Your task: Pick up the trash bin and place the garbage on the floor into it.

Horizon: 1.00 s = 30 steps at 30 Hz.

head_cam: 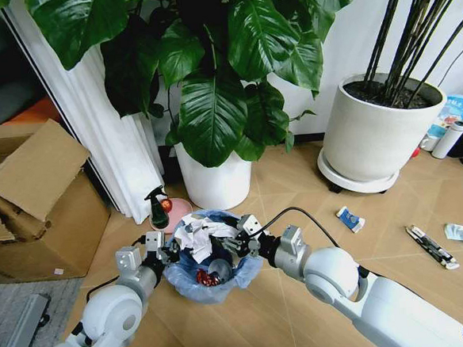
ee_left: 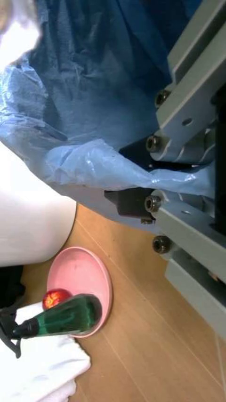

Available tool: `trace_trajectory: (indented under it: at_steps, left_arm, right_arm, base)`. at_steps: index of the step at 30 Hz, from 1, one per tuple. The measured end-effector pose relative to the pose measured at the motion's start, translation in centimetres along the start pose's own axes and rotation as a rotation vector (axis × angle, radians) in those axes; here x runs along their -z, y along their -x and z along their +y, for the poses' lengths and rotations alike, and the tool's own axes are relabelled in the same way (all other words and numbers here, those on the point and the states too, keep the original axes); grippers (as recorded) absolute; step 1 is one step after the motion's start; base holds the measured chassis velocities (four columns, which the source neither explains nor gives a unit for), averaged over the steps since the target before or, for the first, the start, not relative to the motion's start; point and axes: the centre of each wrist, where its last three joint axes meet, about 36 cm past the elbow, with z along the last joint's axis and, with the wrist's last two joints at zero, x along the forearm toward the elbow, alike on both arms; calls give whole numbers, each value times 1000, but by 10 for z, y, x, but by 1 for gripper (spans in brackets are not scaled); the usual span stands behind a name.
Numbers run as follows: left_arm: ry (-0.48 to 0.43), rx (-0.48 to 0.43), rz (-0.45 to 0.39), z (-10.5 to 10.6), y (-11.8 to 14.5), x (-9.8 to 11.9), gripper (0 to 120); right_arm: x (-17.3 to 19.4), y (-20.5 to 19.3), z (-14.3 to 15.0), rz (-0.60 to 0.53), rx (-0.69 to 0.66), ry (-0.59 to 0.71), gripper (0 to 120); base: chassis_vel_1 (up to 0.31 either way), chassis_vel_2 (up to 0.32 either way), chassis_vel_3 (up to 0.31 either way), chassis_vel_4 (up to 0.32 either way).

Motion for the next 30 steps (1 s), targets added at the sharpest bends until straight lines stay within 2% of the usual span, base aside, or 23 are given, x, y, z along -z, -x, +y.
trace_trajectory:
  at_steps: [1, 3, 6, 7, 10, 20, 30]
  left_arm:
    - [-2, 1, 0, 0, 0, -1, 0]
    - [-3, 2, -1, 0, 1, -1, 0]
    - [-5, 3, 0, 0, 1, -3, 0]
    - [-5, 3, 0, 0, 1, -3, 0]
    - [-4, 6, 1, 0, 1, -4, 0]
    - [-3, 23, -2, 4, -5, -6, 0]
    - [-1, 39, -9, 11, -9, -8, 0]
  right_arm:
    - [1, -1, 0, -4, -7, 0, 67]
    - [1, -2, 0, -8, -12, 1, 70]
    - [3, -5, -3, -18, -29, 0, 86]
    - [3, -5, -3, -18, -29, 0, 86]
    - [2, -7, -5, -21, -38, -2, 98]
    - [-7, -12, -14, -1, -67, -11, 100]
    - [3, -24, -23, -30, -105, -24, 100]
  base:
    - [0, 0, 0, 0]
    - [0, 0, 0, 0]
    - [0, 0, 0, 0]
    - [0, 0, 0, 0]
    - [0, 0, 0, 0]
    - [0, 0, 0, 0]
    - [0, 0, 0, 0]
